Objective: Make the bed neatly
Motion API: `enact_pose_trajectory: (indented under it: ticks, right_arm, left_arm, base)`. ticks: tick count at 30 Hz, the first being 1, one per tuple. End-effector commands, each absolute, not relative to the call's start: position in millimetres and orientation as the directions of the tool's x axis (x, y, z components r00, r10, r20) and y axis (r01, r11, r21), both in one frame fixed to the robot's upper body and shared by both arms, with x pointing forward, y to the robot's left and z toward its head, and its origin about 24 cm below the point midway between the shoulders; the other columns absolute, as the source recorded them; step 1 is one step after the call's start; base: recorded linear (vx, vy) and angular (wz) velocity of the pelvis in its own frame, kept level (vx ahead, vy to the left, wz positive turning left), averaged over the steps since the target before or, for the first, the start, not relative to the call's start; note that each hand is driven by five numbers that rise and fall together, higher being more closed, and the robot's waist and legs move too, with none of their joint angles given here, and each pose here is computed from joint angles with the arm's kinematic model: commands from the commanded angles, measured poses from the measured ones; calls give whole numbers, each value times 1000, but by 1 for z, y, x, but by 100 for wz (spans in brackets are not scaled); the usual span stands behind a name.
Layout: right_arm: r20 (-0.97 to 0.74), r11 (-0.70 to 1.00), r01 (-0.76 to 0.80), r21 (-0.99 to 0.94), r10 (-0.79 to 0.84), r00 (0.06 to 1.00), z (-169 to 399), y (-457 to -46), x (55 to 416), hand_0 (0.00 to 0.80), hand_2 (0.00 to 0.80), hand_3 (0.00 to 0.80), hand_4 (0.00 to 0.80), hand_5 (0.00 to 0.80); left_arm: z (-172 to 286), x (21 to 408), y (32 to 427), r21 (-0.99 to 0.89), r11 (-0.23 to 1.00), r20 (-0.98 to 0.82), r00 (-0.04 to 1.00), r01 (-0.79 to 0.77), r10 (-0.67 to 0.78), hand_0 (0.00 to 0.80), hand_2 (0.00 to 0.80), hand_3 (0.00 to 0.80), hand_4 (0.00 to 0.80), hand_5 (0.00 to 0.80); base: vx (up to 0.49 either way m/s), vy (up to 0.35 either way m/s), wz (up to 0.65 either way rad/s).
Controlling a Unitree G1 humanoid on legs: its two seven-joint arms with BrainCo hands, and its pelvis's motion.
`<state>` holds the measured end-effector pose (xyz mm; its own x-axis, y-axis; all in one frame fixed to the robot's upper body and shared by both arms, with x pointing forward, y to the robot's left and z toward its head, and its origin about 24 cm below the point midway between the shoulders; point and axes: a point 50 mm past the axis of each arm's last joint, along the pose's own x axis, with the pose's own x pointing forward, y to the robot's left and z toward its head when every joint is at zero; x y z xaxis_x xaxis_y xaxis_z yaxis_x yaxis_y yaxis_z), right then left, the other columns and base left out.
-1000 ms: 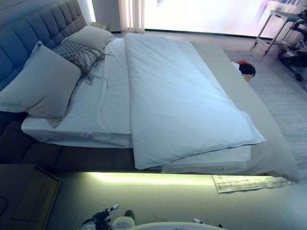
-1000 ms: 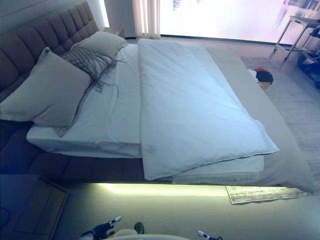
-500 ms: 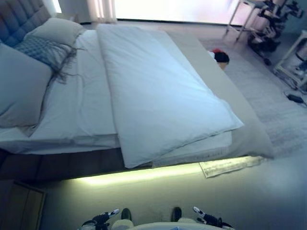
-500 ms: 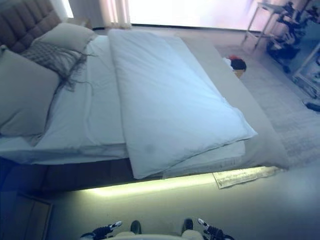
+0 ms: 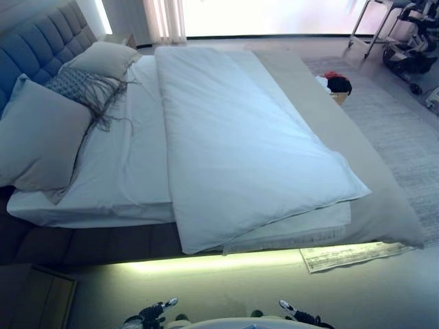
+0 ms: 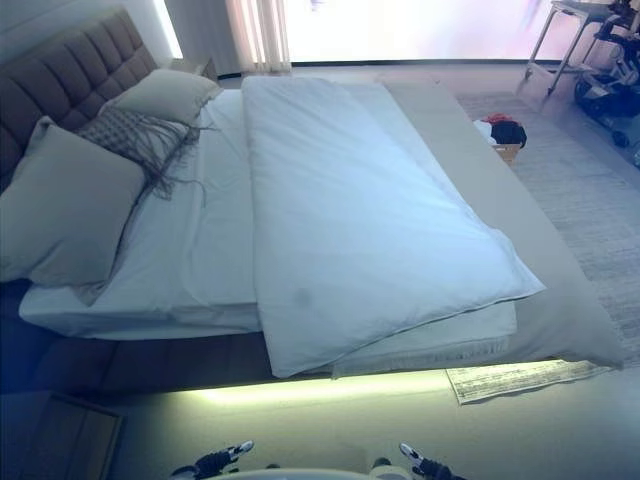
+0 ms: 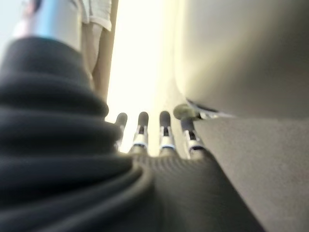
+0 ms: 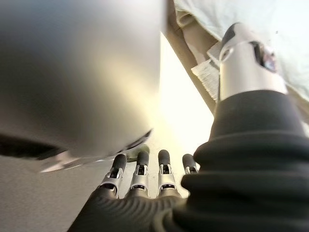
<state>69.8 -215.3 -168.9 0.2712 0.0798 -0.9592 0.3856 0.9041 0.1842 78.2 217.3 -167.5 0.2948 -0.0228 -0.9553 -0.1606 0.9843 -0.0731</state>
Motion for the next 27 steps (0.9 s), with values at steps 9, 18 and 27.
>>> enact_pose_trajectory:
  ticks: [9,18,27]
  right_arm:
    - [-946,931,293,216,125,301,-164,-214,95,0,0,0,0,0]
    - [-946,930,301,212,118,302,-164,-214,97,0,0,0,0,0]
    - [-914,883,367,294,148,377,-165,-204,98,0,0,0,0,0]
  left_arm:
    - [-169,86,202,-88,974,-940,340,-209,-11,0,0,0,0,0]
    - [-167,95,203,-84,985,-934,355,-154,-24,0,0,0,0,0]
    - [-166,92,211,-73,995,-951,304,-70,-48,0,0,0,0,0]
  base:
    - [106,83,-1]
    - [186,265,-7]
    - [209,139,2]
